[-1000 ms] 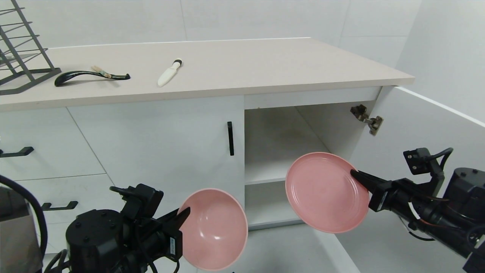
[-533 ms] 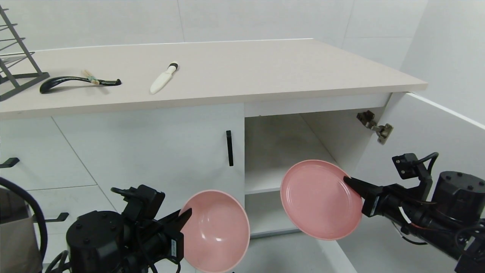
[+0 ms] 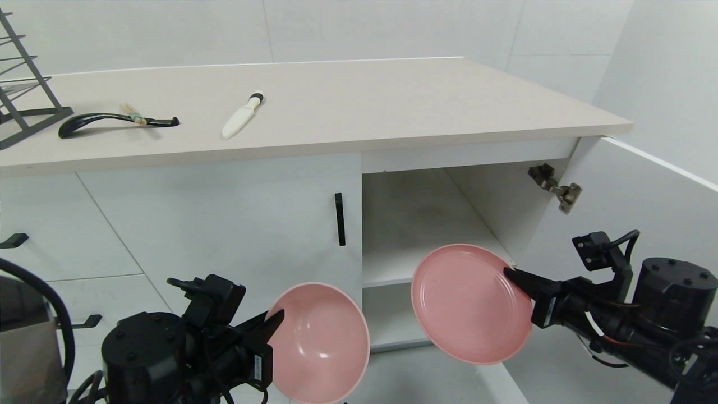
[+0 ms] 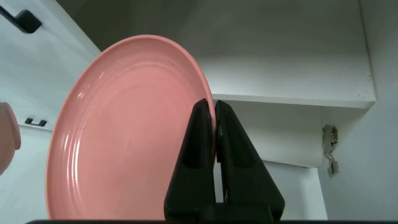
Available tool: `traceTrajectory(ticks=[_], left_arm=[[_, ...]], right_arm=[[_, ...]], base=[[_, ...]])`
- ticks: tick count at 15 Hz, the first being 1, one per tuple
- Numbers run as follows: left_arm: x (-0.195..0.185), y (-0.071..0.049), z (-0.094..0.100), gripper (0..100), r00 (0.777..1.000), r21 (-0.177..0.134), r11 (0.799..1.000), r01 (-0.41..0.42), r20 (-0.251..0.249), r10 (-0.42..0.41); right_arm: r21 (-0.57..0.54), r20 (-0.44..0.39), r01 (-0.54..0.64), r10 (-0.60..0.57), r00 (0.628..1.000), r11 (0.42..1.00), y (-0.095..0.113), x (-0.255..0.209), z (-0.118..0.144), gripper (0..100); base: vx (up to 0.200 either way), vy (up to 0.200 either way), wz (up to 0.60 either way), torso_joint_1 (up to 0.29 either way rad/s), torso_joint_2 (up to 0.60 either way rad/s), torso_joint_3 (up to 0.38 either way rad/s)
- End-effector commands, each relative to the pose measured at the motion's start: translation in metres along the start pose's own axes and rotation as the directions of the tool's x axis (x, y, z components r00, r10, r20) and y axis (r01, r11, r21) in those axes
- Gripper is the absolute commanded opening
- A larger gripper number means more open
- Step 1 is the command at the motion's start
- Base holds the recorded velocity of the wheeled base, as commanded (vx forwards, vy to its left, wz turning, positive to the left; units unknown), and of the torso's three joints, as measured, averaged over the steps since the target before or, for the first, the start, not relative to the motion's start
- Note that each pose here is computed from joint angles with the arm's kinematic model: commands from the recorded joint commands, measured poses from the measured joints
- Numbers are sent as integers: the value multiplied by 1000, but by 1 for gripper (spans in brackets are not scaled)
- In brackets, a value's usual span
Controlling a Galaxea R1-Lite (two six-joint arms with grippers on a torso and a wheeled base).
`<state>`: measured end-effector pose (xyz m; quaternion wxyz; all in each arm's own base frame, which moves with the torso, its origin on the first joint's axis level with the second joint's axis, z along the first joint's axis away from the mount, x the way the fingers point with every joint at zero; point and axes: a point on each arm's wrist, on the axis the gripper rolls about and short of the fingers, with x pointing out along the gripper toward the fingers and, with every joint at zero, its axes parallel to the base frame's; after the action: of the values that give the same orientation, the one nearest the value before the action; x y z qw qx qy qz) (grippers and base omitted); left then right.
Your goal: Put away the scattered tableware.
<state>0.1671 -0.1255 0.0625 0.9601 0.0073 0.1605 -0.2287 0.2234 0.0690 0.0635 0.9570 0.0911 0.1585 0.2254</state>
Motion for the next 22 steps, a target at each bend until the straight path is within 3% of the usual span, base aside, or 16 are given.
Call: traceTrajectory(ticks=[1,18,22], left_arm=[[0,0,0,0,1000,0,1000,1,-2,-1],[1,1,-1,0,1000,-1,1000,-6,-7,6],[2,3,-1,0,1000,-4,1000,-16,-7,16]], right_arm=[[-1,-1,-1,1,1000,1000,1,0,0,0],[-10,12,103,-103,995,995,6,10,-4,0],[0,-15,107,-107,994,994,3,15,-10,0]], base=[[0,0,0,0,0,0],[0,0,0,0,0,0],[200,0,0,-2,1,4]])
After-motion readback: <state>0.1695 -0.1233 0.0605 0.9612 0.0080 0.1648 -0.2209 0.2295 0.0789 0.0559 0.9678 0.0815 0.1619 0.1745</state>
